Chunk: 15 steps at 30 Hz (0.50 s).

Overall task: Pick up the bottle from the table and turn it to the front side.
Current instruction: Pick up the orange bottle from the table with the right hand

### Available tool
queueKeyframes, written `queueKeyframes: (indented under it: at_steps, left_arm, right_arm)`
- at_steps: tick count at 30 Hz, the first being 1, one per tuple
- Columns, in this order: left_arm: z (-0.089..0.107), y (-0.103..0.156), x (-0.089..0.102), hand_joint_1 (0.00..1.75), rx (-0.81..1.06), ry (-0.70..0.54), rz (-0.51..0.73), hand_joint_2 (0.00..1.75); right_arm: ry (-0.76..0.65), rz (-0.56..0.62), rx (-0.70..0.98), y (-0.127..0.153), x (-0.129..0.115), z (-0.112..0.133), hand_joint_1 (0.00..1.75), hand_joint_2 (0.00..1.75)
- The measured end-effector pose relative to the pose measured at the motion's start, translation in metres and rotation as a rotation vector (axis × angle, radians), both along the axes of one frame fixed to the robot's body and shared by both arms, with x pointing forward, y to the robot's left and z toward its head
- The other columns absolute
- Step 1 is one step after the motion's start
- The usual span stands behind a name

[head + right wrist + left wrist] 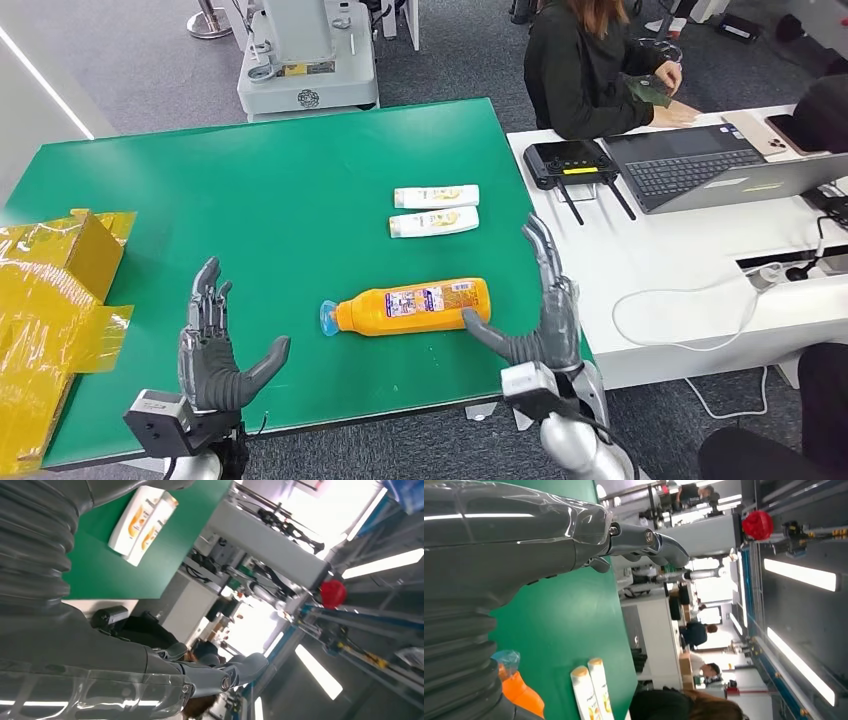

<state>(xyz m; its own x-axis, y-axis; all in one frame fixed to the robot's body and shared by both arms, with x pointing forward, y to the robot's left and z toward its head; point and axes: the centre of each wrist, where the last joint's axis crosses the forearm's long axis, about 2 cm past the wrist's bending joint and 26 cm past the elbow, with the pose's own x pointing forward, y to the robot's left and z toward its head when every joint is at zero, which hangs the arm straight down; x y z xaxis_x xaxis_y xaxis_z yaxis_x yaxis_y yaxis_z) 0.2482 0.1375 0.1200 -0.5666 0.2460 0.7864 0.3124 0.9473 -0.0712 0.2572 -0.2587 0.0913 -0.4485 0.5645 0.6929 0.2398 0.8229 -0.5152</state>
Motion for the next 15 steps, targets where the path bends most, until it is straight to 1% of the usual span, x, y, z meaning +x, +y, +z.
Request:
queueKeyframes:
  at_steps: [3, 6, 8, 11, 13, 15]
  left_arm:
    - [0.001, -0.006, 0.006, 0.0, 0.005, -0.003, -0.04, 1.75]
    - [0.0, -0.012, 0.011, 0.0, 0.01, 0.003, -0.089, 1.75]
    - [0.0, -0.015, 0.014, 0.0, 0.015, 0.008, -0.112, 1.75]
    - [-0.001, -0.018, 0.019, 0.0, 0.023, 0.012, -0.131, 1.75]
    - [-0.001, -0.019, 0.022, 0.0, 0.028, 0.014, -0.135, 1.75]
    - [-0.001, -0.019, 0.023, 0.0, 0.034, 0.017, -0.136, 1.75]
  right_arm:
    - [0.059, -0.01, -0.045, -0.005, 0.025, 0.0, 0.0, 1.75]
    - [0.165, 0.012, -0.047, -0.008, 0.043, 0.002, 0.0, 1.75]
    - [0.267, 0.085, 0.01, -0.009, 0.05, 0.003, 0.0, 1.75]
    - [0.404, 0.244, 0.119, -0.01, 0.057, 0.006, 0.0, 1.75]
    - [0.439, 0.297, 0.135, -0.012, 0.062, 0.01, 0.0, 1.75]
    - [0.448, 0.317, 0.116, -0.016, 0.068, 0.015, 0.0, 1.75]
